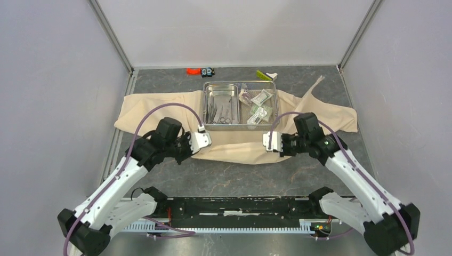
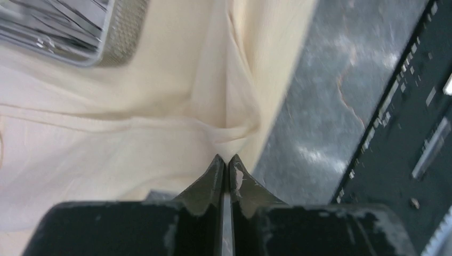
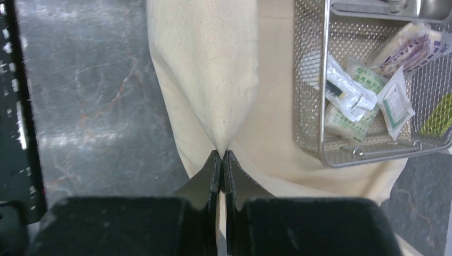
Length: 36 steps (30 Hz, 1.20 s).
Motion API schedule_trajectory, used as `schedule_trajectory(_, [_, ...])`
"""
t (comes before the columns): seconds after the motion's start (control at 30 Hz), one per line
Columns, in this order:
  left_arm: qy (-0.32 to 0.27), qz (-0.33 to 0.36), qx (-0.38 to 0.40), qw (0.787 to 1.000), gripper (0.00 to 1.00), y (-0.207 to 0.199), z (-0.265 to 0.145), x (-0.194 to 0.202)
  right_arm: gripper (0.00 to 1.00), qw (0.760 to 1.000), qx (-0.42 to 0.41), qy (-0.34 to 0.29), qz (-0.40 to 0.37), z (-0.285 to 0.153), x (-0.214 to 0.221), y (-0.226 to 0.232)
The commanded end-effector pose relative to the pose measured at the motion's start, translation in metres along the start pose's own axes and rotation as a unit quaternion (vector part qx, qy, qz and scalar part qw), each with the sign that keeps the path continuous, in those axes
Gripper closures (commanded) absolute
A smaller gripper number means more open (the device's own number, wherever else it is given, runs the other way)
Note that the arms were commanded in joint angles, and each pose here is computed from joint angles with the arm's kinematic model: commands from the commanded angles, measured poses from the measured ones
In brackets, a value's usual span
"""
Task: Open and lay out the surgical kit
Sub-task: Open the surgical kit at the center of the board.
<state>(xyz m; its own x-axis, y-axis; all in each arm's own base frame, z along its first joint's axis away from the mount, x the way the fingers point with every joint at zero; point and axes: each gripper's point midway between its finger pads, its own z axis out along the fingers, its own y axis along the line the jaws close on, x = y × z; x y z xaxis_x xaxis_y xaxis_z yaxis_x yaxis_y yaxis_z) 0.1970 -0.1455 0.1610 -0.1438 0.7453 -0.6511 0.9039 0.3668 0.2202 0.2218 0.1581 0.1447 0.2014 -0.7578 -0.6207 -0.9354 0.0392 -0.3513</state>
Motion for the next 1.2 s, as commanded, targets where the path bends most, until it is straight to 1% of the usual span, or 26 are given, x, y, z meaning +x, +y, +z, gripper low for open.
schedule_trajectory(0.0, [0.107, 0.025, 0.065, 0.992, 0.82, -0.045, -0.034, 0.059, 0.88, 0.999, -0.033, -0.006, 0.031, -0.015, 0.005, 0.047])
schedule_trajectory(0.03, [0.11, 0.029, 0.075, 0.991, 0.77, -0.051, -0.04, 0.062, 0.84, 0.999, -0.04, -0.01, 0.031, -0.019, 0.003, 0.055])
schedule_trajectory(0.1, [0.128, 0.035, 0.089, 0.987, 0.63, -0.06, -0.052, 0.071, 0.77, 0.999, -0.043, -0.013, 0.028, -0.029, -0.002, 0.061])
schedule_trajectory(0.17, [0.145, 0.041, 0.086, 0.985, 0.56, -0.062, -0.06, 0.08, 0.72, 0.999, -0.032, -0.013, 0.024, -0.038, -0.005, 0.061])
schedule_trajectory(0.23, [0.15, 0.054, 0.078, 0.984, 0.52, -0.061, -0.066, 0.084, 0.64, 1.0, -0.013, -0.017, 0.017, -0.046, -0.009, 0.058])
schedule_trajectory(0.27, [0.145, 0.06, 0.069, 0.985, 0.51, -0.059, -0.067, 0.083, 0.57, 1.0, 0.001, -0.018, 0.013, -0.049, -0.011, 0.054])
schedule_trajectory(0.33, [0.125, 0.062, 0.035, 0.99, 0.48, -0.046, -0.063, 0.074, 0.44, 0.999, 0.041, -0.02, 0.01, -0.054, -0.014, 0.038])
schedule_trajectory(0.4, [0.09, 0.048, -0.017, 0.995, 0.42, -0.023, -0.051, 0.053, 0.37, 0.994, 0.102, -0.018, 0.026, -0.057, -0.016, 0.012])
schedule_trajectory(0.47, [0.059, 0.022, -0.074, 0.995, 0.29, 0.007, -0.035, 0.03, 0.3, 0.981, 0.184, -0.012, 0.056, -0.06, -0.016, -0.025])
schedule_trajectory(0.5, [0.054, 0.003, -0.097, 0.994, 0.24, 0.022, -0.027, 0.021, 0.28, 0.973, 0.218, -0.002, 0.075, -0.06, -0.012, -0.043])
schedule_trajectory(0.53, [0.046, -0.016, -0.119, 0.992, 0.2, 0.038, -0.017, 0.011, 0.27, 0.964, 0.247, 0.015, 0.099, -0.06, -0.006, -0.059])
schedule_trajectory(0.57, [0.033, -0.046, -0.142, 0.988, 0.18, 0.056, -0.009, 0.0, 0.26, 0.951, 0.277, 0.036, 0.133, -0.06, 0.004, -0.075])
schedule_trajectory(0.63, [0.029, -0.131, -0.157, 0.978, 0.17, 0.086, 0.007, -0.008, 0.26, 0.932, 0.303, 0.055, 0.189, -0.06, 0.02, -0.097])
schedule_trajectory(0.7, [0.031, -0.24, -0.164, 0.956, 0.15, 0.121, 0.022, 0.001, 0.26, 0.923, 0.304, 0.047, 0.23, -0.056, 0.032, -0.109])
schedule_trajectory(0.73, [0.029, -0.29, -0.17, 0.941, 0.14, 0.139, 0.023, 0.007, 0.26, 0.919, 0.304, 0.039, 0.247, -0.054, 0.036, -0.114])
schedule_trajectory(0.77, [0.034, -0.323, -0.169, 0.93, 0.13, 0.152, 0.027, 0.015, 0.26, 0.915, 0.307, 0.034, 0.26, -0.055, 0.041, -0.118])
schedule_trajectory(0.8, [0.041, -0.344, -0.166, 0.923, 0.13, 0.158, 0.033, 0.021, 0.26, 0.913, 0.305, 0.03, 0.271, -0.053, 0.045, -0.121])
schedule_trajectory(0.9, [0.066, -0.366, -0.154, 0.915, 0.11, 0.163, 0.053, 0.033, 0.27, 0.91, 0.301, 0.027, 0.283, -0.048, 0.053, -0.125])
schedule_trajectory(1.03, [0.094, -0.395, -0.118, 0.906, 0.09, 0.156, 0.075, 0.042, 0.27, 0.91, 0.298, 0.026, 0.286, -0.041, 0.059, -0.126])
schedule_trajectory(1.07, [0.101, -0.401, -0.112, 0.903, 0.03, 0.155, 0.079, 0.045, 0.27, 0.911, 0.296, 0.025, 0.285, -0.04, 0.059, -0.127])
schedule_trajectory(1.1, [0.112, -0.406, -0.11, 0.9, 0.0, 0.154, 0.084, 0.05, 0.27, 0.913, 0.292, 0.024, 0.284, -0.037, 0.06, -0.127])
schedule_trajectory(1.17, [0.132, -0.409, -0.112, 0.896, 0.0, 0.154, 0.092, 0.061, 0.27, 0.914, 0.289, 0.022, 0.284, -0.035, 0.061, -0.127])
